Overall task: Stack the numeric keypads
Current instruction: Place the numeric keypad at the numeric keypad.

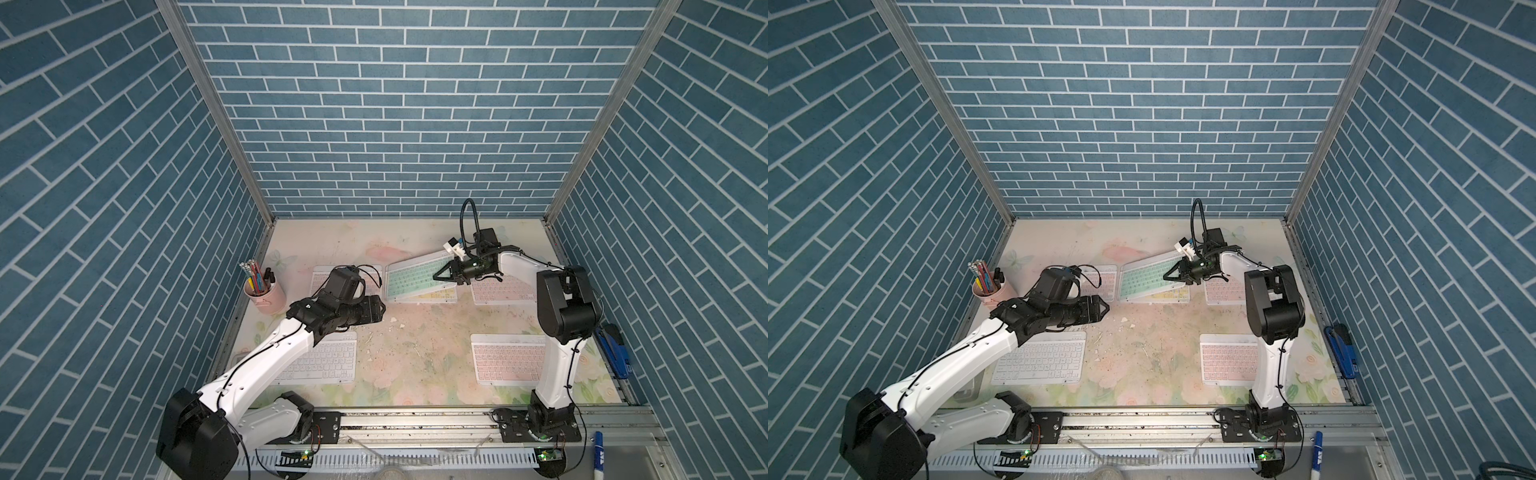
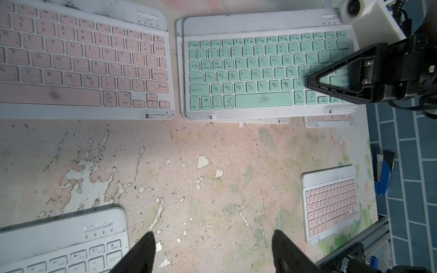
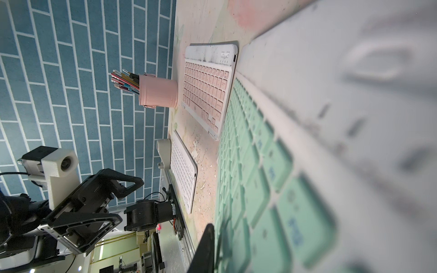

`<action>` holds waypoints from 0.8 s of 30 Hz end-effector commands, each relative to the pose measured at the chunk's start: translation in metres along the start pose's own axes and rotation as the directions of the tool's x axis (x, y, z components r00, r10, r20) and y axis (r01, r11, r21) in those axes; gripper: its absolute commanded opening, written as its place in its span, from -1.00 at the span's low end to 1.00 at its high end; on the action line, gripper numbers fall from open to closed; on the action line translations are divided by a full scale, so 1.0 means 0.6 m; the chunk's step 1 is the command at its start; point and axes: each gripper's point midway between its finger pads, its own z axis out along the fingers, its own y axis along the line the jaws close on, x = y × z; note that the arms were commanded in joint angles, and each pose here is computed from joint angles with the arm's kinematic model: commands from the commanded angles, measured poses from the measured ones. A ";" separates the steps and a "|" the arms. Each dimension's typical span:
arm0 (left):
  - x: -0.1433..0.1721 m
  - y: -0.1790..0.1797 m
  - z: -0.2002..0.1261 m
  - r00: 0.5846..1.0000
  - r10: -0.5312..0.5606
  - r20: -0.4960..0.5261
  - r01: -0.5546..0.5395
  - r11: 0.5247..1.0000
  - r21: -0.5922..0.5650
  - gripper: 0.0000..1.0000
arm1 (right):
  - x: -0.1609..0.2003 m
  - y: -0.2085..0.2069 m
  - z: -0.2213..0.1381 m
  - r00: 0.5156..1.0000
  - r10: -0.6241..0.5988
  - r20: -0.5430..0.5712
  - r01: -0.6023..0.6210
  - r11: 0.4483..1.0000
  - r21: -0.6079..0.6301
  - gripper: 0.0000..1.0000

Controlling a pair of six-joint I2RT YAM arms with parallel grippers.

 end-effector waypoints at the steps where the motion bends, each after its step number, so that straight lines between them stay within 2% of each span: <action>1: 0.006 0.010 0.006 1.000 0.001 -0.008 -0.001 1.000 -0.010 0.57 | -0.010 -0.002 -0.003 0.999 -0.038 0.000 0.038 0.999 0.008 -0.64; 7: 0.008 0.011 0.007 1.000 0.000 -0.014 0.000 1.000 -0.011 0.57 | -0.009 -0.009 0.000 1.000 -0.029 -0.012 0.029 0.999 0.022 -0.60; 9: 0.008 0.012 0.009 1.000 0.000 -0.013 0.000 1.000 -0.011 0.57 | -0.008 -0.015 0.000 1.000 -0.021 -0.012 0.022 0.999 0.036 -0.50; 11: 0.008 0.012 0.011 1.000 0.000 -0.016 0.000 1.000 -0.011 0.57 | -0.008 -0.019 0.001 1.000 -0.017 -0.012 0.017 0.999 0.046 -0.28; 14: 0.007 0.010 0.012 1.000 0.000 -0.015 0.000 1.000 -0.004 0.57 | -0.008 -0.027 0.000 1.000 -0.011 -0.011 0.012 0.997 0.076 -0.17; 21: 0.009 0.010 0.011 1.000 -0.001 -0.013 0.000 1.000 -0.002 0.57 | -0.013 -0.048 -0.005 1.000 0.005 -0.009 -0.003 0.986 0.168 -0.14; 23: 0.009 0.011 0.012 1.000 -0.001 -0.013 0.001 1.000 -0.002 0.57 | -0.013 -0.055 -0.007 1.000 0.008 -0.013 -0.005 0.981 0.194 0.08; 24: 0.009 0.011 0.011 1.000 -0.002 -0.013 0.002 1.000 -0.002 0.57 | -0.013 -0.059 -0.008 1.000 0.010 -0.012 -0.007 0.978 0.211 0.09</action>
